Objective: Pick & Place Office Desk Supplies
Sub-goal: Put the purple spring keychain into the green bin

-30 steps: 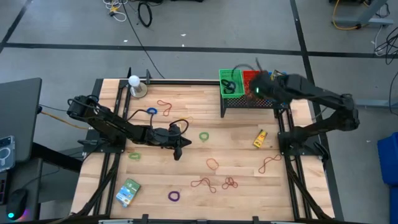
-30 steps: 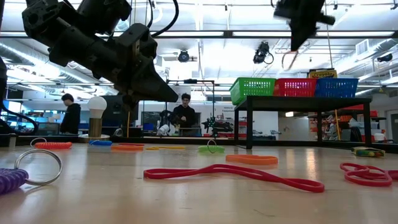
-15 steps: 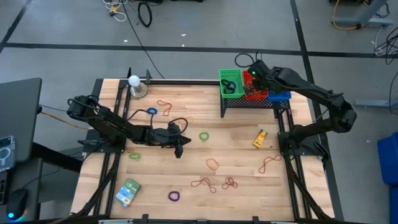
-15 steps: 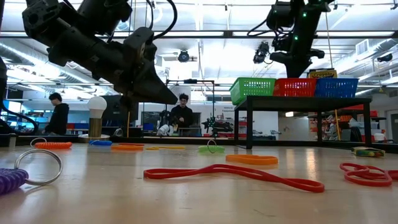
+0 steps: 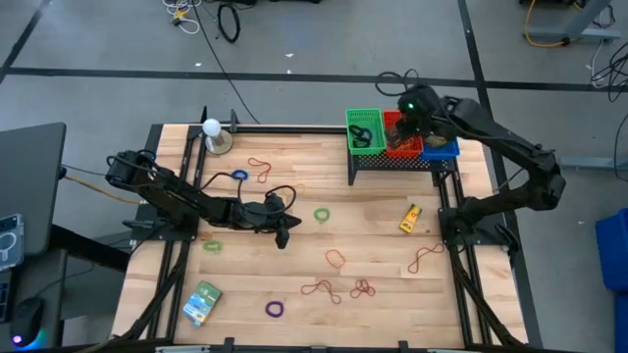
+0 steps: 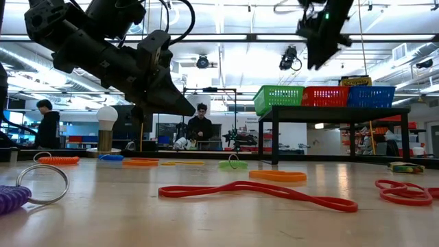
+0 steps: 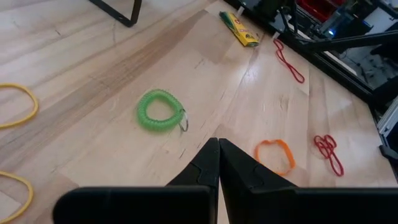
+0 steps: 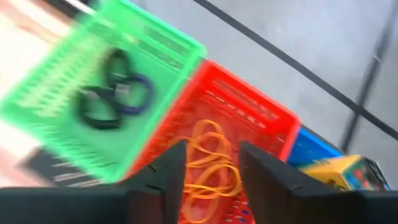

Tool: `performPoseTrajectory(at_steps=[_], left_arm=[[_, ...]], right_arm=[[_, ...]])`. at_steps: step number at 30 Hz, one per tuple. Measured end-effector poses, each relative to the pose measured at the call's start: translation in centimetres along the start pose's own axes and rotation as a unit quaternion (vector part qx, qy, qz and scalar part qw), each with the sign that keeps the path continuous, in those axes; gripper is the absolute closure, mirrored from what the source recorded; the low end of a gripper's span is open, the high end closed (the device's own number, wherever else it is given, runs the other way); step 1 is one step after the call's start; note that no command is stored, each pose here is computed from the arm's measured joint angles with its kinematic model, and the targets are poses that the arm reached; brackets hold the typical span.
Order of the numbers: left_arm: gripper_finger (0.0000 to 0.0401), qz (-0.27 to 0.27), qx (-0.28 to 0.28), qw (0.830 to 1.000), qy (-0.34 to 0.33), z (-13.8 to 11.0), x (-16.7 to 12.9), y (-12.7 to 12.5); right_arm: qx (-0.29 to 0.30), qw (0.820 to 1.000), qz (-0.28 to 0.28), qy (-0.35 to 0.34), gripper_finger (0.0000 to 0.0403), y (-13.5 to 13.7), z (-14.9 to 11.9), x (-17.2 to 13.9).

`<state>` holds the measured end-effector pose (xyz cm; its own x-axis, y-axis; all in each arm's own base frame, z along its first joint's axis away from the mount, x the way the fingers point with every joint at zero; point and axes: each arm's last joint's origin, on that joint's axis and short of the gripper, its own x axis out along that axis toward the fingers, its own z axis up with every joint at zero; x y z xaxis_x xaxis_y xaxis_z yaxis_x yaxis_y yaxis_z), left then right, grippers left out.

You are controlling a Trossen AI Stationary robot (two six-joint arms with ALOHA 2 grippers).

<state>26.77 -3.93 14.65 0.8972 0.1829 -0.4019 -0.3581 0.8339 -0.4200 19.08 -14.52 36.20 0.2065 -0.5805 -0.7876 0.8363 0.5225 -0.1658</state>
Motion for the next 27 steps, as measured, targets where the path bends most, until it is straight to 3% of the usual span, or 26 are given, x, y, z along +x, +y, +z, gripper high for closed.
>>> performPoseTrajectory(at_steps=[5, 9, 16, 22, 27], left_arm=[[0.0392, -0.025, 0.035, 0.999, 0.007, 0.0, 0.0, -0.2], [0.0391, -0.037, 0.016, 0.999, 0.007, 0.2, 0.0, -0.3], [0.0384, -0.055, 0.012, 0.998, 0.019, 0.1, 0.0, -0.4], [0.0383, -0.074, 0.008, 0.997, 0.026, 0.1, 0.0, -0.6], [0.0392, -0.085, 0.006, 0.996, 0.034, 0.0, -0.1, -0.7]], right_arm=[[-0.031, 0.994, 0.097, -0.052, 0.0332, 1.8, -1.0, -2.8], [-0.046, 0.982, 0.162, -0.083, 0.0394, 4.1, -3.0, -4.0], [-0.054, 0.96, 0.247, -0.118, 0.0389, 8.8, -7.3, -4.3], [-0.059, 0.93, 0.328, -0.158, 0.0395, 12.5, -10.9, -3.5], [-0.062, 0.92, 0.339, -0.185, 0.0391, 13.9, -13.3, -2.6]])
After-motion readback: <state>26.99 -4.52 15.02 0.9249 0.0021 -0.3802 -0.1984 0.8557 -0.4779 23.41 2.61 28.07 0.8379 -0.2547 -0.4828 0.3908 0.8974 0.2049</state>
